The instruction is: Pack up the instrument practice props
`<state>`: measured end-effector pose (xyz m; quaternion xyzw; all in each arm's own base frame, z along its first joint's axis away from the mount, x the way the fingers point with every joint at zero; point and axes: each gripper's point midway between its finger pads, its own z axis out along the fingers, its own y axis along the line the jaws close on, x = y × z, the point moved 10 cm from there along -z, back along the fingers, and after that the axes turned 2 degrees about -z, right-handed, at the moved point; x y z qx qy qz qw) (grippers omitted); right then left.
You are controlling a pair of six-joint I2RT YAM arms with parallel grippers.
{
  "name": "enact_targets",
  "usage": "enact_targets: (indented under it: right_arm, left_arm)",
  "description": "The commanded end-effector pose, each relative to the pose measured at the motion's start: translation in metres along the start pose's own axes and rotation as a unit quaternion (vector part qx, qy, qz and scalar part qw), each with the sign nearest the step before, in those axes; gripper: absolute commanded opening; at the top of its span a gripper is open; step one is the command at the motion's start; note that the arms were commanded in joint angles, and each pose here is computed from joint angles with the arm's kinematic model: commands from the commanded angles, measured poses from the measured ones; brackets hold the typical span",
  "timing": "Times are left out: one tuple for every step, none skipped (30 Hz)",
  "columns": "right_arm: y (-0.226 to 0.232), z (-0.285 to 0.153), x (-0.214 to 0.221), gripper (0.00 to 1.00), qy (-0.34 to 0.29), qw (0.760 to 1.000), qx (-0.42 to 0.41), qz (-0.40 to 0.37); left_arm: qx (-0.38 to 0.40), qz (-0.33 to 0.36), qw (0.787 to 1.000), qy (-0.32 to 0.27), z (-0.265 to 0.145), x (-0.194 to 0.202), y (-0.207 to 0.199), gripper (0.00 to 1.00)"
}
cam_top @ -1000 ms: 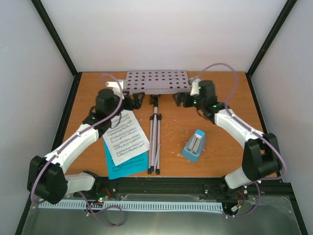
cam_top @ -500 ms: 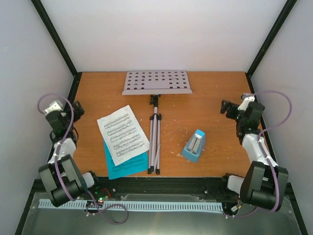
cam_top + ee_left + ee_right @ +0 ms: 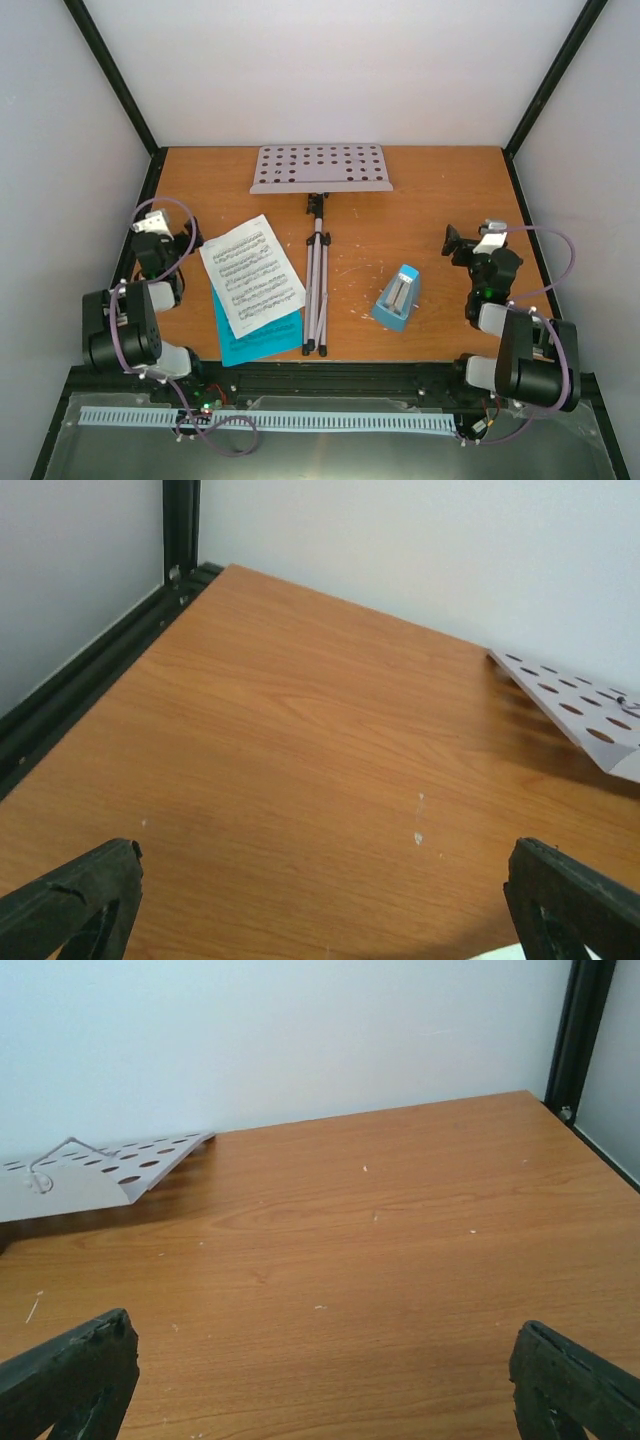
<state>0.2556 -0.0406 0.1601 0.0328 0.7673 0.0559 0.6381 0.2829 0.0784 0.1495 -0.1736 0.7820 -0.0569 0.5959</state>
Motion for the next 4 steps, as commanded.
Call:
enact_targets:
  right_arm:
    - [0.0059,0.004,-0.0085,0.99,-0.055,0.998,-0.01,-0.039]
    - [0.0066,0.007,-0.0091,0.99,-0.052,0.998,-0.013,-0.04]
    - [0.0077,0.0092,-0.0086,0.99,-0.047,0.998,-0.017,-0.042]
    - [0.0088,0.0111,-0.0077,0.99,-0.044,0.998,-0.019,-0.045]
  left_arm:
    - [0.024,0.056,0.996,-0.072,-0.0032,-0.0196,-0.0087,1.0]
    - [0.022,0.056,0.995,-0.076,-0.0047,-0.0195,-0.0087,0.99]
    - [0.02,0.054,0.995,-0.079,-0.0053,-0.0192,-0.0081,0.99]
    - [0.016,0.05,0.995,-0.081,-0.0054,-0.0192,-0.0076,1.0]
